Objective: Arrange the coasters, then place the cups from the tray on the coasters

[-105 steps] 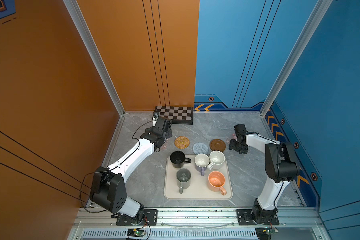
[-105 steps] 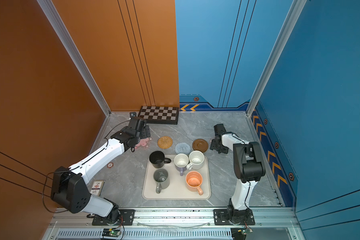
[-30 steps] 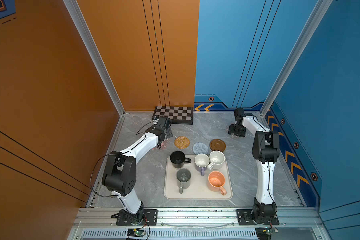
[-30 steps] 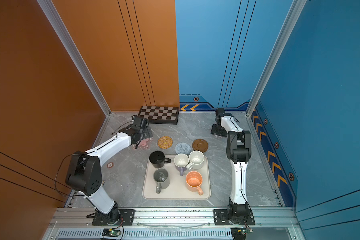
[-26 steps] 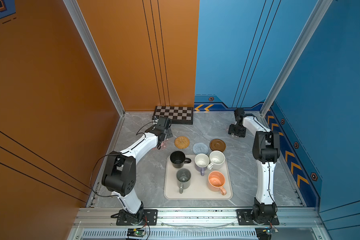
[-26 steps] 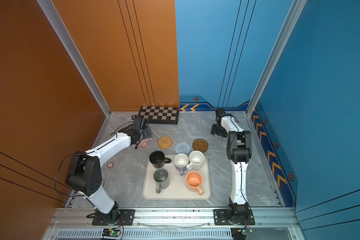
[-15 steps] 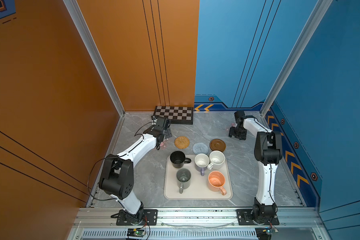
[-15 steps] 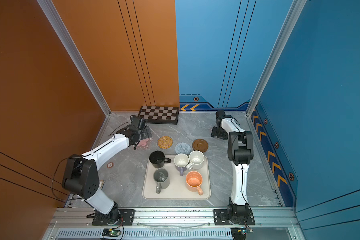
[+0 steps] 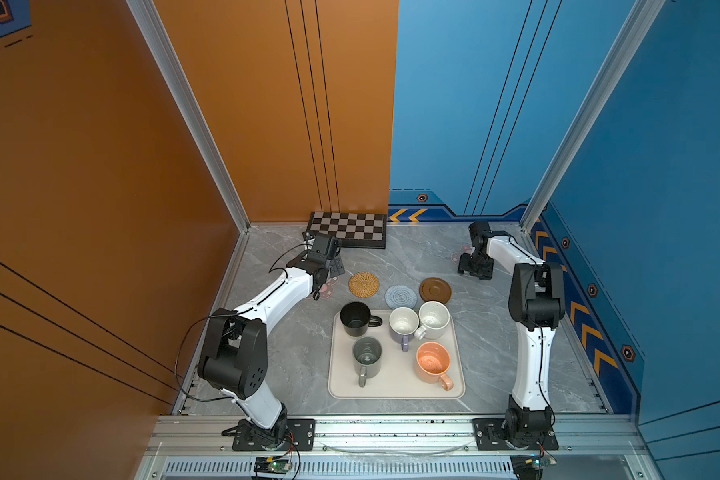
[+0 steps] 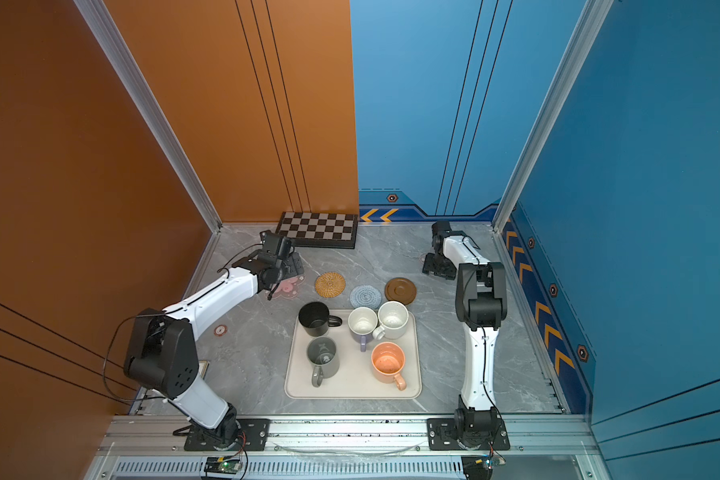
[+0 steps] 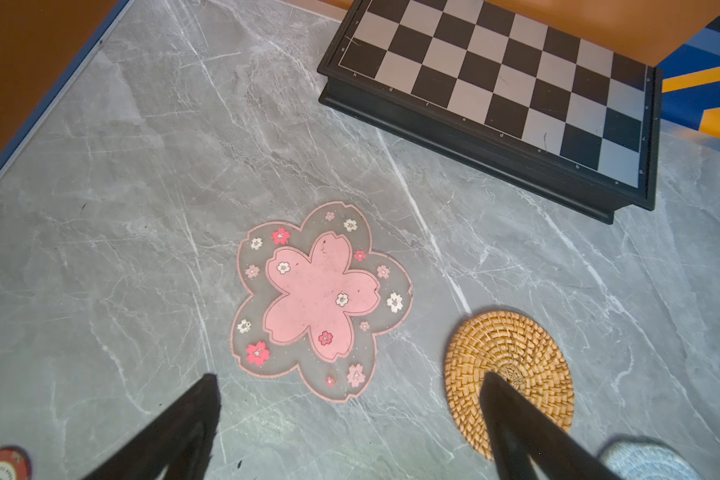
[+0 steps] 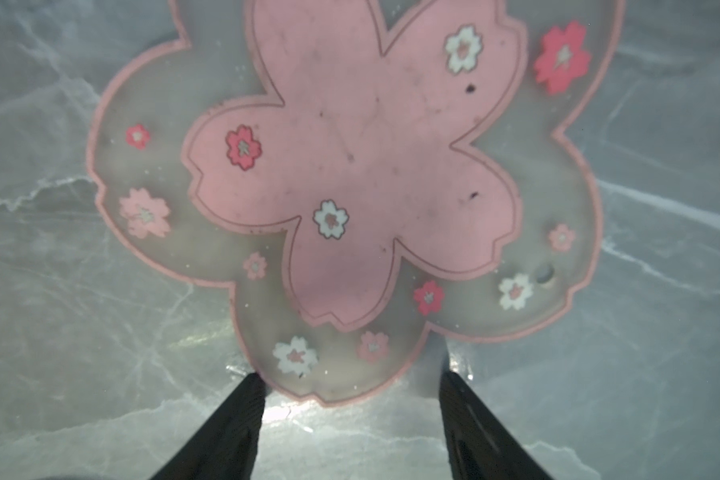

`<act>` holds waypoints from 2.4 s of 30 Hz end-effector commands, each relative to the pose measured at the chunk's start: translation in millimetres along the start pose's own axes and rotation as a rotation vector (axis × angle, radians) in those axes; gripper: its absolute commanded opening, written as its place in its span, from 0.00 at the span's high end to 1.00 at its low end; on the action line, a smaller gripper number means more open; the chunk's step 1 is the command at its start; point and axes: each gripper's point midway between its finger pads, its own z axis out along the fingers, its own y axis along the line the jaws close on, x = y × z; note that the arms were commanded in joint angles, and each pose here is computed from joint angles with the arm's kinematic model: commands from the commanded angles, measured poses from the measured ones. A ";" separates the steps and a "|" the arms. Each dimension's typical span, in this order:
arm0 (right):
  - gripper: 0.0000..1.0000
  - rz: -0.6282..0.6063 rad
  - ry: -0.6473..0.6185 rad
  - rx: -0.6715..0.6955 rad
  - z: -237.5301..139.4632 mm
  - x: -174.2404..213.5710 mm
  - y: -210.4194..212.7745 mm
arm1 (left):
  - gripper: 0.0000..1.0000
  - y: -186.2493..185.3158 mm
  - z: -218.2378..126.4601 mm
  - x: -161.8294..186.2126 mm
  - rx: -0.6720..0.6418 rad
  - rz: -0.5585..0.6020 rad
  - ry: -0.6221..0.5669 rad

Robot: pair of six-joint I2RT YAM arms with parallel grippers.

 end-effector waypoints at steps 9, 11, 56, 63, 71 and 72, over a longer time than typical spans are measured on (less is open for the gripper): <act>0.32 0.009 0.019 0.004 25.9 -7.2 0.3 | 0.02 -1.4 3.8 10.0 -0.001 -0.014 0.037; 0.32 0.018 0.019 0.005 28.5 -9.2 -1.4 | 0.02 -2.3 4.2 10.6 -0.001 -0.013 0.038; 0.30 0.009 -0.091 -0.142 -23.6 -60.5 25.4 | 0.02 -41.4 10.0 11.4 0.054 0.029 0.047; 0.30 -0.112 -0.124 -0.174 -77.2 -35.7 40.9 | 0.01 -37.2 -6.3 4.2 0.060 0.041 0.037; 0.30 -0.304 -0.057 -0.156 -92.8 38.8 68.0 | 0.05 -16.5 -26.4 8.7 0.033 0.058 0.028; 0.30 -0.321 -0.044 -0.151 -91.3 47.4 71.4 | 0.05 -14.7 -28.7 9.1 0.033 0.057 0.025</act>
